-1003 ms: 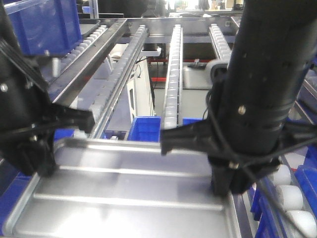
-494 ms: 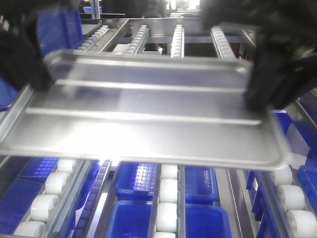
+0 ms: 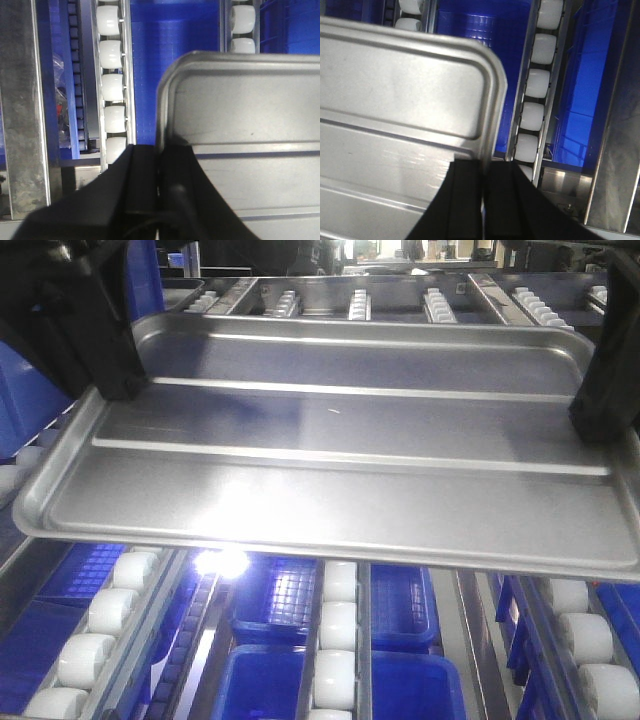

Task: Grab silver tray and stack on right shelf
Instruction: 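Lift the silver tray off the shelf with both grippers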

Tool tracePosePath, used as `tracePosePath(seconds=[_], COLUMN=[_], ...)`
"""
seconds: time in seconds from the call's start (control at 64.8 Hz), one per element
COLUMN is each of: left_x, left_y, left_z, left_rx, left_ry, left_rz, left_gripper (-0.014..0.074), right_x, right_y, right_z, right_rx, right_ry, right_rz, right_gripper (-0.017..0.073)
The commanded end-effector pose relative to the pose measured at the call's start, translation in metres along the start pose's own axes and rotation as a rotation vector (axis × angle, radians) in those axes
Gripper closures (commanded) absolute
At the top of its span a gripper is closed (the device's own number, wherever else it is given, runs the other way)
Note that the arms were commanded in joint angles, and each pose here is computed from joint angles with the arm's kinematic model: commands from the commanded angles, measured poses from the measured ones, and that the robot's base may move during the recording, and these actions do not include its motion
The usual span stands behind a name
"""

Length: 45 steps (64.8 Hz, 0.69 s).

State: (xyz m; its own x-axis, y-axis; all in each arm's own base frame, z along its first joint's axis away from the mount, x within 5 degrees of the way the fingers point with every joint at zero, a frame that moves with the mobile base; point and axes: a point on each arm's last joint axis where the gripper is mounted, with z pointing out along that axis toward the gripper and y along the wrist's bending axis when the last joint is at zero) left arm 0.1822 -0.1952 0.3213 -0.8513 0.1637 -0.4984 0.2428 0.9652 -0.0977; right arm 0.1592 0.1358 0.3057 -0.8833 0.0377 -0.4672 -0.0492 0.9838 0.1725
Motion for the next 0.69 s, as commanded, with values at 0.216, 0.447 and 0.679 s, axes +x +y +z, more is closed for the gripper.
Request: tracePosePath(seconds=[0.216,0.447,0.679], left_x=[-0.0068,-0.0068,-0.0068], left_y=[0.0058,0.0058,0.0058], left_z=[-0.0169,-0.0169,-0.0169], left_rx=[-0.03,-0.03,-0.03], left_ry=[-0.052,-0.052,-0.052], left_rz=[0.003,0.003,0.003], left_gripper=[0.0687,0.0687,0.0687], right_x=[-0.0062,-0.0062,-0.0062], right_y=[-0.0019,-0.0019,-0.0019], right_z=[-0.0117,-0.0117,-0.0117], right_rx=[0.005,0.005,0.005], right_ry=[-0.051,-0.051,-0.051], right_rz=[-0.041,-0.041,-0.041], right_gripper=[0.0503,0.0503,0.0503])
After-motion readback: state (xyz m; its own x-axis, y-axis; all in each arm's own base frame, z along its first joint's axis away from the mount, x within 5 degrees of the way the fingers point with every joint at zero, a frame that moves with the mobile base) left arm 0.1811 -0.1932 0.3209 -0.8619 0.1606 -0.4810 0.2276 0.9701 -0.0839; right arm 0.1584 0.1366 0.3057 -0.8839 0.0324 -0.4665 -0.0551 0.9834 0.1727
